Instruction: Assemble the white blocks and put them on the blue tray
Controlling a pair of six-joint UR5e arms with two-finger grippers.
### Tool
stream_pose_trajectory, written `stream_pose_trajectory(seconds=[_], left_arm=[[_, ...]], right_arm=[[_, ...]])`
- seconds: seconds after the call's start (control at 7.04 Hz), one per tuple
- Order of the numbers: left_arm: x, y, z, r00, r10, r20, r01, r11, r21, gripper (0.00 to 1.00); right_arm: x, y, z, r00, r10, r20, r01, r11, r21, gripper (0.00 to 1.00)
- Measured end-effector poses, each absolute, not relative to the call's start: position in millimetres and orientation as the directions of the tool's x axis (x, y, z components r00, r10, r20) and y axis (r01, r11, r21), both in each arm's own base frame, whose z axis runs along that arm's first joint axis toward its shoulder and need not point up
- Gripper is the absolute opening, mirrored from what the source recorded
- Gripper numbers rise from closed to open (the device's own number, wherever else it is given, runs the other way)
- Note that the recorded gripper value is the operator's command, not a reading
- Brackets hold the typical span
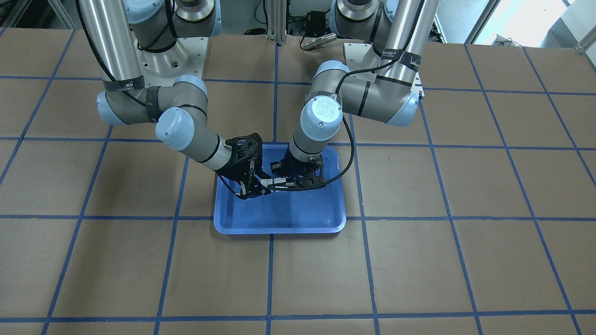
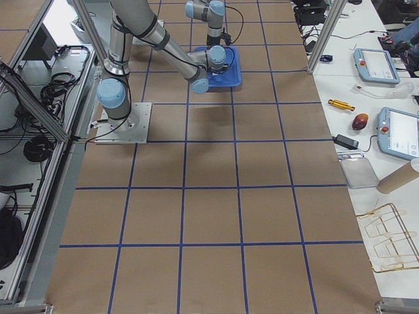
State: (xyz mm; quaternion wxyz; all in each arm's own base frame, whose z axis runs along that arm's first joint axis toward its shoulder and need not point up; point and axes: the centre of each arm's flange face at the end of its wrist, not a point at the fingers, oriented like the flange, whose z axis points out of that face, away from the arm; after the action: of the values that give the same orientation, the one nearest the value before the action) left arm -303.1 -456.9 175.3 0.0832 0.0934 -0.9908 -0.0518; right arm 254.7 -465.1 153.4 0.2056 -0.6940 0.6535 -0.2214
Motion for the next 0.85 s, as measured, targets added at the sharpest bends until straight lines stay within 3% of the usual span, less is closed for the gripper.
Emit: stream_pose_trajectory(seconds=[0.85], left_arm=[[-304.3, -458.6, 175.8, -0.971, -0.179, 0.158, -0.163, 0.98, 0.112, 0.1]], right_arm=[[253.0, -468.1, 163.0, -0.015, -1.0, 0.018, -0.817, 0.002, -0.576, 0.73]])
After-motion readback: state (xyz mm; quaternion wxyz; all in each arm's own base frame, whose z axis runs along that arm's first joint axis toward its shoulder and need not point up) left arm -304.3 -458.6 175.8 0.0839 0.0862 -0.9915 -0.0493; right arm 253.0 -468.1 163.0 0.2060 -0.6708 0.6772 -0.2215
